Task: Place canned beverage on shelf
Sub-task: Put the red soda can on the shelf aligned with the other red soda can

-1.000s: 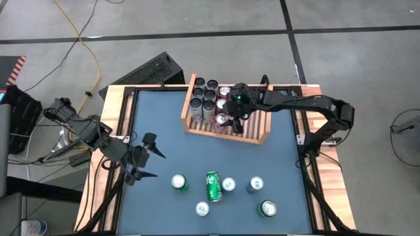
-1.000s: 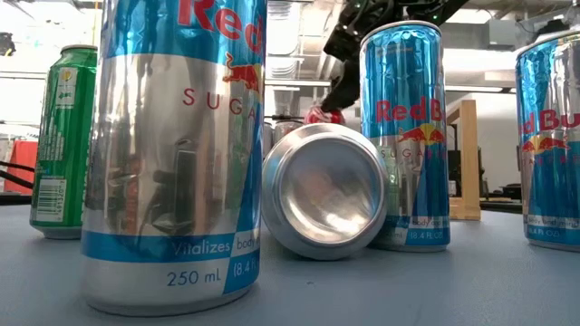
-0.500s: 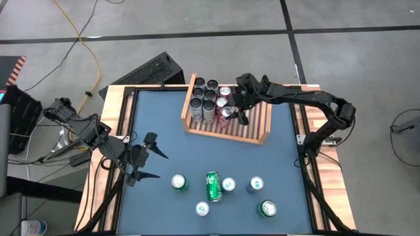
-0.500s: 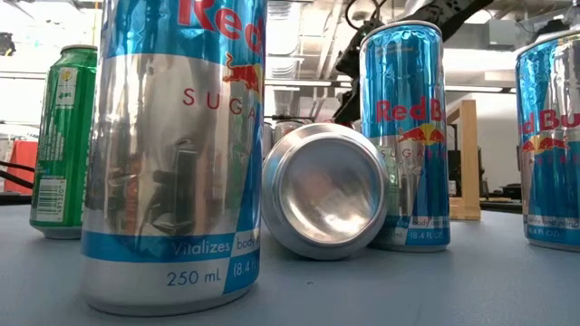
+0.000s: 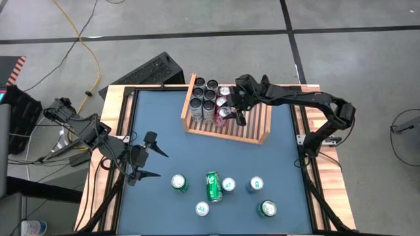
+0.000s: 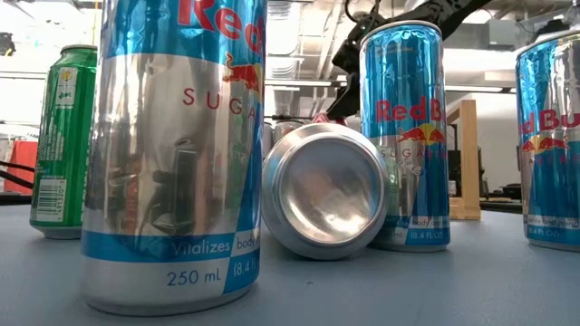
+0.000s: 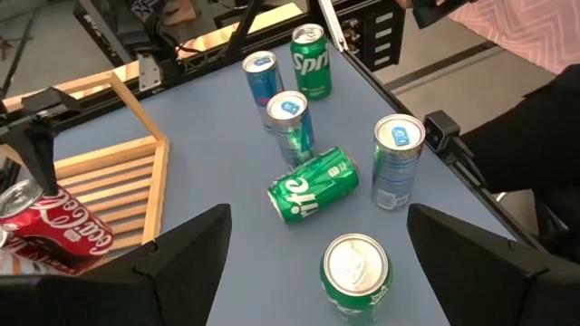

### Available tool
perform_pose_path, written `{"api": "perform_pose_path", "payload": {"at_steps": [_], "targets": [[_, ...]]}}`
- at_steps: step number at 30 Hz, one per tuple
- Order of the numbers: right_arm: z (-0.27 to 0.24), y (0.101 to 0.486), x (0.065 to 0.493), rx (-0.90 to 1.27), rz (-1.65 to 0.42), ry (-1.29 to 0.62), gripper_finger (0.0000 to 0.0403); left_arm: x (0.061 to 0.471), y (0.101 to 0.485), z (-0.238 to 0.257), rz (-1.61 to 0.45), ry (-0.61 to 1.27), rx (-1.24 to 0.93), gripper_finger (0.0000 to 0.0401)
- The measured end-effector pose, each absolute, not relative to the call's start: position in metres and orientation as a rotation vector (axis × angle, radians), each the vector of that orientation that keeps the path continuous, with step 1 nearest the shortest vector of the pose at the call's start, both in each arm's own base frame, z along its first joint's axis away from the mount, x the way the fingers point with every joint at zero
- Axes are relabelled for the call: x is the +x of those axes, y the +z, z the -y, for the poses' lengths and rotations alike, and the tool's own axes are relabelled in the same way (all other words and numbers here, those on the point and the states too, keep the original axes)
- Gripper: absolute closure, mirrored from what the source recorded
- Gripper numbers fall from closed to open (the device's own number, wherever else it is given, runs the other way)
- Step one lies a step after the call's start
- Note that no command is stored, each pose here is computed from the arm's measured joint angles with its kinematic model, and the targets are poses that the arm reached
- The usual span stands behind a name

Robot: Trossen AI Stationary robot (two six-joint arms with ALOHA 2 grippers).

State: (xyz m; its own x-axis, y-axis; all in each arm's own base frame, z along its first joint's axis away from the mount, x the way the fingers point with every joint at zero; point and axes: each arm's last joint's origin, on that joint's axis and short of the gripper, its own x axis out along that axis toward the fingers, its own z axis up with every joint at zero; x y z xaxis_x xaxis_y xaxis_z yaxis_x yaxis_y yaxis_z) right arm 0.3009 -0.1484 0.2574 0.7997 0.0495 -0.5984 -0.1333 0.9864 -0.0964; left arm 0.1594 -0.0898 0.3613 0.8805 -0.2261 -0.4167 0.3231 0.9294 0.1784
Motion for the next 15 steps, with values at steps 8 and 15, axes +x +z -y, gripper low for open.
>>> {"api": "perform_pose_path", "payload": {"at_steps": [8, 15], "targets": [[0.15, 0.233, 0.323, -0.121, -0.716, 0.073, 0.0176, 0.159, 0.361, 0.09, -0.403, -0.289, 0.247, 0.0079], [0.153, 0.237, 0.329, -0.104, -0.727, 0.064, 0.0173, 0.159, 0.361, 0.089, -0.404, -0.286, 0.245, 0.0079]]}}
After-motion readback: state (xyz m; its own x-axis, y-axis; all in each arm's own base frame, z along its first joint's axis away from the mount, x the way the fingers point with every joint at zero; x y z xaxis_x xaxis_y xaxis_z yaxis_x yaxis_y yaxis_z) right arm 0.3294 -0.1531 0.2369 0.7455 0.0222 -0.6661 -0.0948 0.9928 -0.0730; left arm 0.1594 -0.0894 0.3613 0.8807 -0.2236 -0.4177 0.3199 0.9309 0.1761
